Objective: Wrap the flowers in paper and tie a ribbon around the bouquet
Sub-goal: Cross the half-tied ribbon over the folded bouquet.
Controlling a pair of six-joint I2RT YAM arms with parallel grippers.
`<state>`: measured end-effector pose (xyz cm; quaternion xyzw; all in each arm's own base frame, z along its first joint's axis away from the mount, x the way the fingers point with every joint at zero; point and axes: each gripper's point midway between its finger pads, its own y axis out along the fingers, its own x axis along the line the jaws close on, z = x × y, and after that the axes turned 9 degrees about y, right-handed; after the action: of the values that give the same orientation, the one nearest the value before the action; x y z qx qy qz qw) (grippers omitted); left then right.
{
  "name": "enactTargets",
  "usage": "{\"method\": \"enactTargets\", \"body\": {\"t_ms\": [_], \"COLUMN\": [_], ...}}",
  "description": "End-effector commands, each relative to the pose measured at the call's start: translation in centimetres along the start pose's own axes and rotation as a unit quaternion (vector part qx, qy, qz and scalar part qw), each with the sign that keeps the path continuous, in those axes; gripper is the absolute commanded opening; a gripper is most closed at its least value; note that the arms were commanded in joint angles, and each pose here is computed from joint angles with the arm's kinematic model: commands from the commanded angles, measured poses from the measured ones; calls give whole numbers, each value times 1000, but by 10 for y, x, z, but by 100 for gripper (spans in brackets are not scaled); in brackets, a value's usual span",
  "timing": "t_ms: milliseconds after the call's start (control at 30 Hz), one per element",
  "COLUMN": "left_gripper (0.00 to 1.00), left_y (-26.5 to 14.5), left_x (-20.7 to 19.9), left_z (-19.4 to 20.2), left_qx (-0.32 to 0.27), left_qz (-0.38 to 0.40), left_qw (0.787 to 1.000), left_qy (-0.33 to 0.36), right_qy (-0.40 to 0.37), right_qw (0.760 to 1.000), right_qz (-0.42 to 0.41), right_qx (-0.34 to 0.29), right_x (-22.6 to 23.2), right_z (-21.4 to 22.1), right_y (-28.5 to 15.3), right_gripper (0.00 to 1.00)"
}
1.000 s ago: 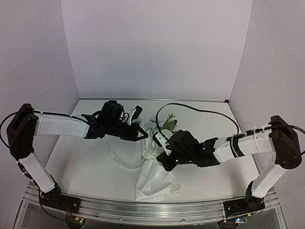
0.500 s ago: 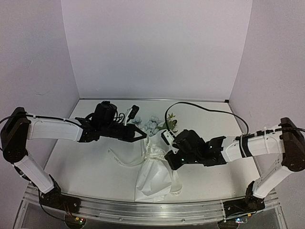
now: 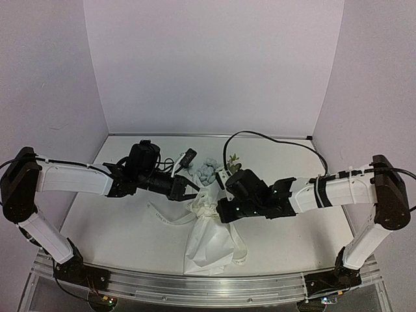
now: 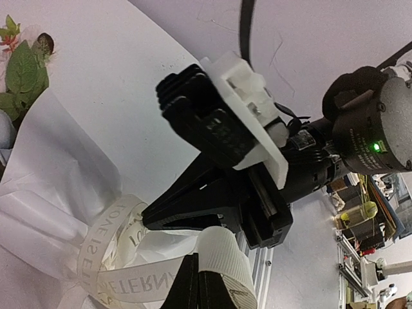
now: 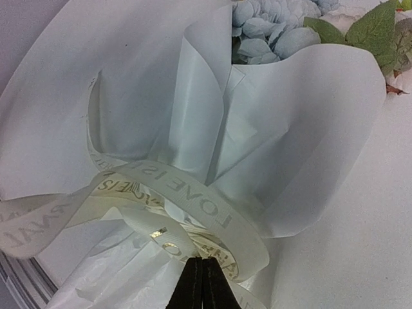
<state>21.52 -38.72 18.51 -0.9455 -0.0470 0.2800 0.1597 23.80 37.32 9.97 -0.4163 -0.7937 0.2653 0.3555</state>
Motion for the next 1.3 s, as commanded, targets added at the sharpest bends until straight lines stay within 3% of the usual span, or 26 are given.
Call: {"method": "enactTargets", "body": {"t_ms": [0, 467, 567, 767, 900, 1033, 1133, 1267], "left_gripper": [0, 3, 11, 36, 47, 51, 51, 48], "left_y": [4, 41, 44, 43, 39, 34, 28, 13], "left_x": [-21, -47, -43, -40, -46, -51, -43, -1], "left_z": [-2, 35, 42, 42, 33, 29, 19, 3], "left_qx": [-2, 86, 100, 109, 100, 96, 78, 44], "left_qz": [32, 50, 40, 23, 25, 26, -13, -145], "left_qw": [998, 991, 990, 989, 990, 989, 991, 984], "left_qy": [47, 92, 93, 94, 101, 106, 109, 95], "right_qy": [40, 95, 100, 100, 95, 91, 90, 90], "right_qw": [999, 995, 994, 994, 994, 995, 995, 995], "right_qz": [-1, 18, 10, 3, 3, 0, -2, -6], "right_qx": [2, -30, -43, -50, -50, -47, -46, -44], "right_x": [7, -8, -8, -9, -10, -9, -8, -7], "right_z": [-4, -11, -14, -14, -13, -12, -12, -12], "right_y": [3, 27, 27, 27, 27, 27, 27, 26], "right_gripper": [0, 0, 0, 0, 0, 0, 0, 0]}}
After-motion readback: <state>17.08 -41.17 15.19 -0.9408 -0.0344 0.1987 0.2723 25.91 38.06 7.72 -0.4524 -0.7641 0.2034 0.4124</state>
